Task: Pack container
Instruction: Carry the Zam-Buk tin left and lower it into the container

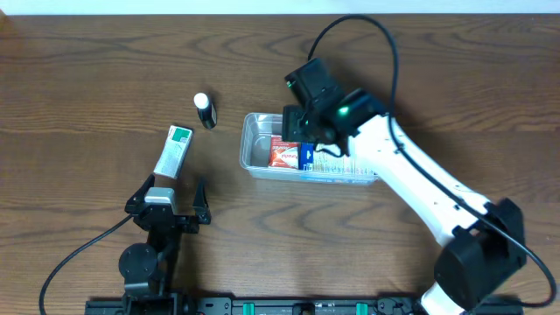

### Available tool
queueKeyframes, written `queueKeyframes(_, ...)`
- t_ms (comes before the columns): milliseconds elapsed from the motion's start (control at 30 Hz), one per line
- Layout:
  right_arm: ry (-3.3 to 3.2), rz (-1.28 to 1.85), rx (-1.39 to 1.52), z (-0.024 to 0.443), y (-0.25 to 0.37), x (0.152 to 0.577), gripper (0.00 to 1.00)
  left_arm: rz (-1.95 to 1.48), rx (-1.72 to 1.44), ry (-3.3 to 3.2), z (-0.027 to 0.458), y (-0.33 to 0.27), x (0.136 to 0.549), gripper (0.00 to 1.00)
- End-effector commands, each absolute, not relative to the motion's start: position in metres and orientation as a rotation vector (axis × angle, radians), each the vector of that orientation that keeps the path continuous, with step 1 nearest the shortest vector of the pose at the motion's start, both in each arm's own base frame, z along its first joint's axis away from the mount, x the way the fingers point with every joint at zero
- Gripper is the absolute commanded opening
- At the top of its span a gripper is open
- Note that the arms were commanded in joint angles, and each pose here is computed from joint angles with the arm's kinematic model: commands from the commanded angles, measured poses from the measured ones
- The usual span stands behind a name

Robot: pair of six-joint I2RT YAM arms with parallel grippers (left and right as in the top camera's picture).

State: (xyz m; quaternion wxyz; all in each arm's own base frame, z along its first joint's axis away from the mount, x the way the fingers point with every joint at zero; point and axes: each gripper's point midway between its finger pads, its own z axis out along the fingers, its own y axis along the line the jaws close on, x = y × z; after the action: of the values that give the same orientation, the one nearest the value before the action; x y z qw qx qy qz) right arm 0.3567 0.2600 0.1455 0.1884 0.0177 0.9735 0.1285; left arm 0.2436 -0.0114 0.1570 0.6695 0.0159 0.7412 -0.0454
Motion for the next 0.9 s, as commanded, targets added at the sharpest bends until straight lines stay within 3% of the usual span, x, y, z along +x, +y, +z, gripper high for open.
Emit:
queueKeyframes(0,2.778,0.275,0.136,0.115,0.259,0.354,0.63,-0.088,0.042,1.712,0.140,-0.010,0.244,0.98)
queueKeyframes(567,2.927,0.233,0.083,0.036,0.285,0.342,0.65,-0.088,0.041,1.712,0.140,-0.010,0.244,0.98)
queueKeyframes(867,2.922,0.241,0.094,0.033,0.287,0.345,0.65,-0.088,0.041,1.712,0.140,-0.010,0.244,0.98)
